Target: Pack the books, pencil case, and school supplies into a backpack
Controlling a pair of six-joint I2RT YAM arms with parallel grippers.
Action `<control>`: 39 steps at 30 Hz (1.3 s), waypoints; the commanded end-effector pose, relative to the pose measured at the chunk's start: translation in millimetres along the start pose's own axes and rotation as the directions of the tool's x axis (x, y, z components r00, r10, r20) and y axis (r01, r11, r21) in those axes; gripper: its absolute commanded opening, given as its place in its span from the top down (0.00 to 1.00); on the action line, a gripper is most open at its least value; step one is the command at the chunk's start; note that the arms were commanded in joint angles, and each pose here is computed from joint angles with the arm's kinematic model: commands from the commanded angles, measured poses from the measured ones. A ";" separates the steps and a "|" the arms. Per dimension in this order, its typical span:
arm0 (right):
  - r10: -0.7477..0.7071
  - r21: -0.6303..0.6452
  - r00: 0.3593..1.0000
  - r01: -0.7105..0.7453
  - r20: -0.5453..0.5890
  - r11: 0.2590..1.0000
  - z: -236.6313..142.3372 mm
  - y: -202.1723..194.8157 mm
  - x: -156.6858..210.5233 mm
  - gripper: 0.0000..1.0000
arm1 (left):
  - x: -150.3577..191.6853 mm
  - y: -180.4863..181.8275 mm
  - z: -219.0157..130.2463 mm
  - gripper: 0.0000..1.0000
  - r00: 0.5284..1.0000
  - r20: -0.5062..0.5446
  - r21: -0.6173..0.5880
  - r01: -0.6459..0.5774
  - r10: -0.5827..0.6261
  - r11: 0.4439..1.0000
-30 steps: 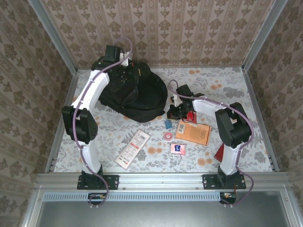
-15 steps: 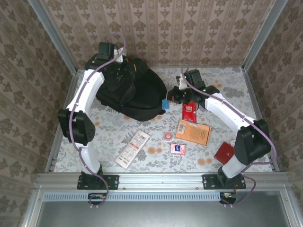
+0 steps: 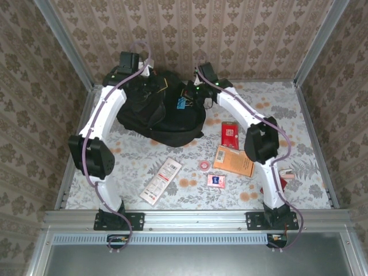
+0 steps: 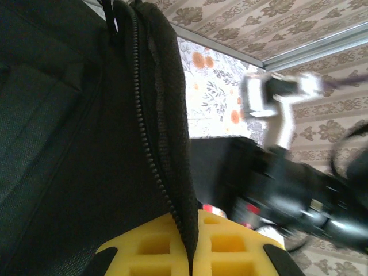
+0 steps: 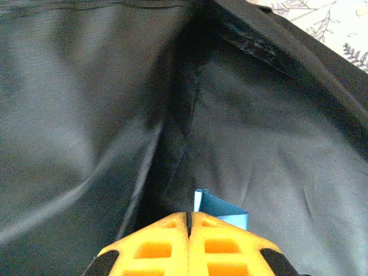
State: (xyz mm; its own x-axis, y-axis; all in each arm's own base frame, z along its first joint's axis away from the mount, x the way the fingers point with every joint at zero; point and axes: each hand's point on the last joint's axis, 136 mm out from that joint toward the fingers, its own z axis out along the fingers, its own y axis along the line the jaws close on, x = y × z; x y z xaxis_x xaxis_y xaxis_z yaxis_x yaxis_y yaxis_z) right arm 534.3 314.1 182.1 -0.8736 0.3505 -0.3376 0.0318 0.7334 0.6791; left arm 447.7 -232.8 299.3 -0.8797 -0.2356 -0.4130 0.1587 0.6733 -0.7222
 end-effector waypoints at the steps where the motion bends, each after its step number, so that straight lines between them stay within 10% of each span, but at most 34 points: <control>1: 0.090 0.041 0.996 -0.089 -0.013 0.995 12.4 -3.8 7.1 1.00 | -7.8 -52.9 -33.9 1.00 0.997 0.081 0.140 -0.009 -0.002 0.990; 8: 0.232 -0.099 0.973 -0.230 0.013 0.968 44.1 27.5 9.3 0.99 | -18.3 -79.5 -42.2 1.00 0.993 0.108 0.193 0.015 -0.037 0.981; 11: 0.260 -0.164 0.966 -0.258 -0.013 0.952 52.0 42.6 14.9 0.61 | -22.7 -79.0 -39.8 1.00 0.994 0.105 0.187 0.022 -0.042 0.982; 14: 0.246 -0.168 0.969 -0.247 -0.031 0.954 50.6 44.2 18.8 0.51 | -22.8 -75.2 -34.7 1.00 0.994 0.097 0.175 0.024 -0.041 0.984; 32: -0.204 -0.202 0.974 0.221 0.099 0.954 -66.7 32.3 28.0 0.48 | -20.2 -16.7 -5.2 1.00 0.997 0.040 0.079 0.064 -0.068 0.995; 35: -0.333 -0.287 0.922 0.379 0.196 0.880 -89.6 52.7 42.9 0.48 | -18.9 -12.5 0.1 1.00 0.997 0.027 0.075 0.076 -0.078 0.994; 39: -0.585 -0.271 0.696 0.709 0.416 0.651 -117.8 79.0 75.2 0.46 | -18.2 -11.2 3.8 1.00 0.996 0.020 0.077 0.088 -0.090 0.993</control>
State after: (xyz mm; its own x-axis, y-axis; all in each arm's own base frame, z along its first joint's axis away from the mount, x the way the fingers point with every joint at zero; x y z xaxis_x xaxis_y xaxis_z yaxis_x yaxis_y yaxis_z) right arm 437.5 308.5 250.5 -0.7037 0.1743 -0.6888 -0.4474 0.6444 0.6201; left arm 461.1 -231.5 302.2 -0.8852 -0.3306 -0.3273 0.0545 0.6250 -0.7787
